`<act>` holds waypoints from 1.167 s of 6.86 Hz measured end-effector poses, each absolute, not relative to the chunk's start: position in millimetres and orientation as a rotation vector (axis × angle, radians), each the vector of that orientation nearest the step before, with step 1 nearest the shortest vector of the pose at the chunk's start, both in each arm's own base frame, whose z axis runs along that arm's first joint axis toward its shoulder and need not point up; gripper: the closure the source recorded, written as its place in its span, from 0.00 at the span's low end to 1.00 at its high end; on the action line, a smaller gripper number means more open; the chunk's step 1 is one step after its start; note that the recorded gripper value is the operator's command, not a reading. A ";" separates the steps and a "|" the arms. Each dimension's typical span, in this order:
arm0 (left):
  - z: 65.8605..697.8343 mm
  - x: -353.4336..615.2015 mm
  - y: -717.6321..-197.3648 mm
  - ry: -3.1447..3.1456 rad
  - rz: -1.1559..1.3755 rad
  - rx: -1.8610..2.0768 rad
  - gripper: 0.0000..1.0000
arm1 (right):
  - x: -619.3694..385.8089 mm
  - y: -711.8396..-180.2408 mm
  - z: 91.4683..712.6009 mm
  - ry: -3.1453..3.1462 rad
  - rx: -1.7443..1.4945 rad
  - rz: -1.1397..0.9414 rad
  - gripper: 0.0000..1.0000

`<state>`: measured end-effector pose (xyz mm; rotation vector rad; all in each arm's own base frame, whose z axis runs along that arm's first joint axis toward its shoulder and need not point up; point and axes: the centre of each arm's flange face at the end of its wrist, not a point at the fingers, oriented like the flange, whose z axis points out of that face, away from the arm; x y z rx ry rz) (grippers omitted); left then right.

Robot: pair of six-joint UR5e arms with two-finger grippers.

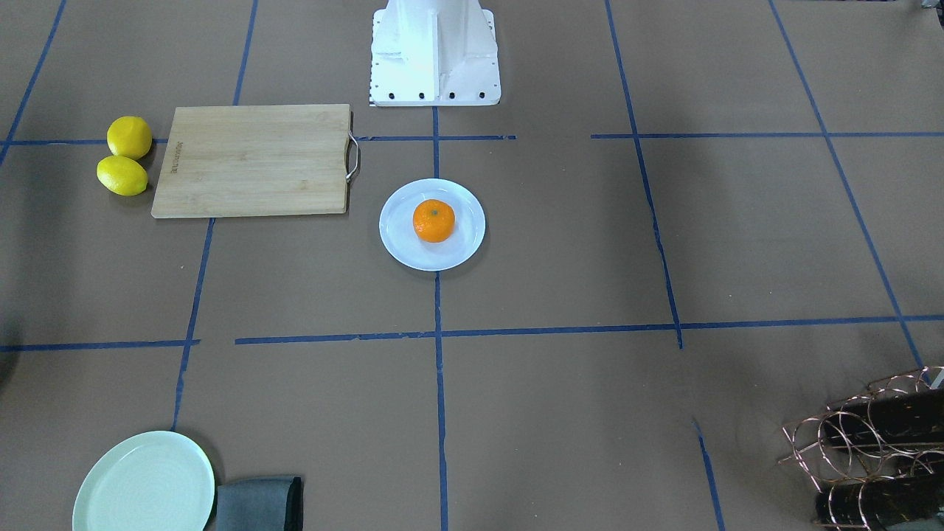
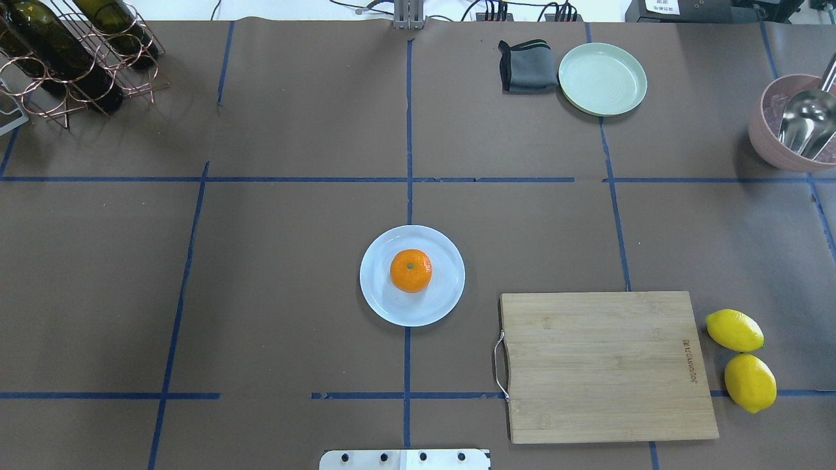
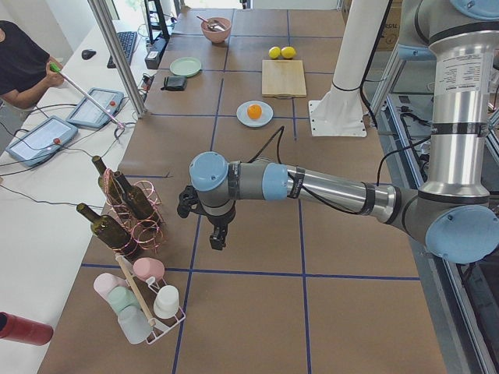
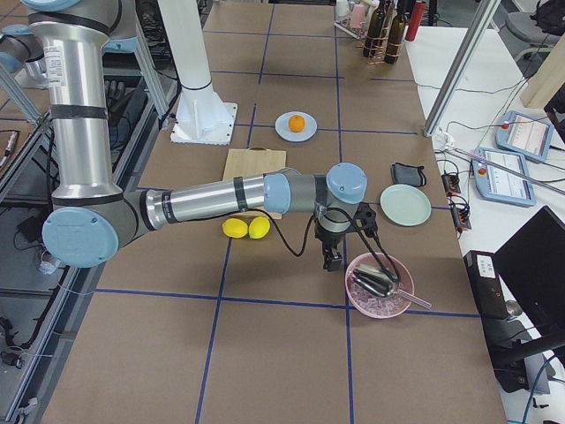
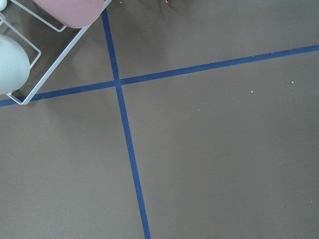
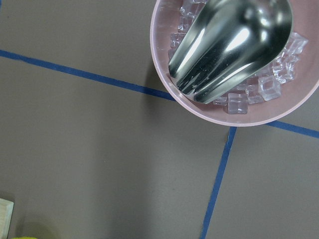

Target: Pick orange to plate

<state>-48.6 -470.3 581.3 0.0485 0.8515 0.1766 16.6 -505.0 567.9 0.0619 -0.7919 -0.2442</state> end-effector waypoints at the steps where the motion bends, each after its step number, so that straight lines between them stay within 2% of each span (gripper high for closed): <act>1: 590.3 -49.9 -465.3 0.843 0.168 0.032 0.00 | 16.3 -505.1 568.4 -0.792 0.064 -0.246 0.00; 4: 612.2 -51.4 -456.5 0.828 0.154 -0.005 0.00 | 16.4 -506.4 567.3 -0.791 0.079 -0.252 0.00; 8: 608.7 -51.4 -461.2 0.825 0.155 -0.001 0.00 | 16.5 -506.8 567.5 -0.791 0.080 -0.253 0.00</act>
